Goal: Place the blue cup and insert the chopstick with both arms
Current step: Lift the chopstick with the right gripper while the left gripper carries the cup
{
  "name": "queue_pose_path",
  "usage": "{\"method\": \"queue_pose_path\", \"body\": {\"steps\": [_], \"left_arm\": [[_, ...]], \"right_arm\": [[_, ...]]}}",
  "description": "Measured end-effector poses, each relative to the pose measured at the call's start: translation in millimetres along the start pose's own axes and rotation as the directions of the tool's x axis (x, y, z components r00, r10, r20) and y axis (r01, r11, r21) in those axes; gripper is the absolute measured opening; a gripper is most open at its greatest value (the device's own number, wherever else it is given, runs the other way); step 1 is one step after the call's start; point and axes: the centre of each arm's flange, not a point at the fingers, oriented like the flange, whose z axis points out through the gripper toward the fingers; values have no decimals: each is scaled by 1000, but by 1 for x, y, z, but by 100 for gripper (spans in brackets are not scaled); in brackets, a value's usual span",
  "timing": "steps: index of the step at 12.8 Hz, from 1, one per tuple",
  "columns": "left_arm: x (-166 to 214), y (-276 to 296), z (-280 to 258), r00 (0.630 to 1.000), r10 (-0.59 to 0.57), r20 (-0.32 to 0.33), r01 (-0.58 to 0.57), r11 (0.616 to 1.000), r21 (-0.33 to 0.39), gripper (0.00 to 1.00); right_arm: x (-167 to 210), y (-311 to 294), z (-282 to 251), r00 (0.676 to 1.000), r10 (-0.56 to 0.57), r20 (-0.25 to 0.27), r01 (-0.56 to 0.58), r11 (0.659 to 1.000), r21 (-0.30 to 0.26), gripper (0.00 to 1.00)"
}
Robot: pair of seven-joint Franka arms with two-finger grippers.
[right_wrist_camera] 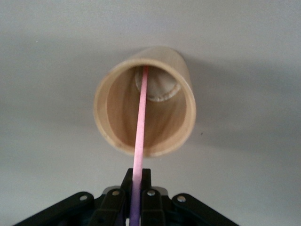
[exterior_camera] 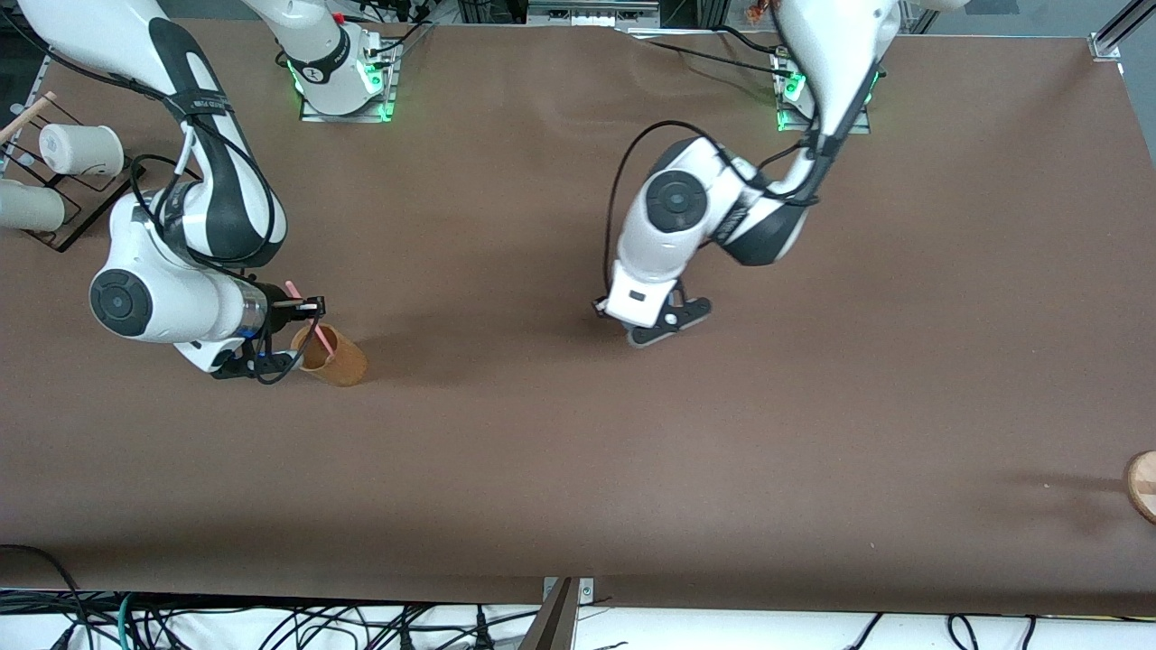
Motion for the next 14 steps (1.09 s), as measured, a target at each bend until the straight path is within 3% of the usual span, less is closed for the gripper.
{"method": "queue_pose_path", "body": {"steps": [4, 7, 11, 14], "left_arm": [[-20, 26, 48, 994, -106, -29, 107, 994, 29, 6], [-17, 28, 48, 990, -135, -34, 136, 990, 30, 11], [-5, 32, 33, 988, -146, -44, 146, 989, 11, 52], [13, 25, -23, 997, -80, 20, 79, 995, 61, 83]], "right_arm": [[-16, -13, -54, 998, 8, 68, -9, 1000, 11, 7], [-40, -32, -99, 992, 27, 127, -28, 1000, 10, 7], [-65, -74, -144, 977, 96, 191, -105, 994, 36, 7], [-76, -127, -145, 957, 181, 227, -200, 978, 62, 7]]}}
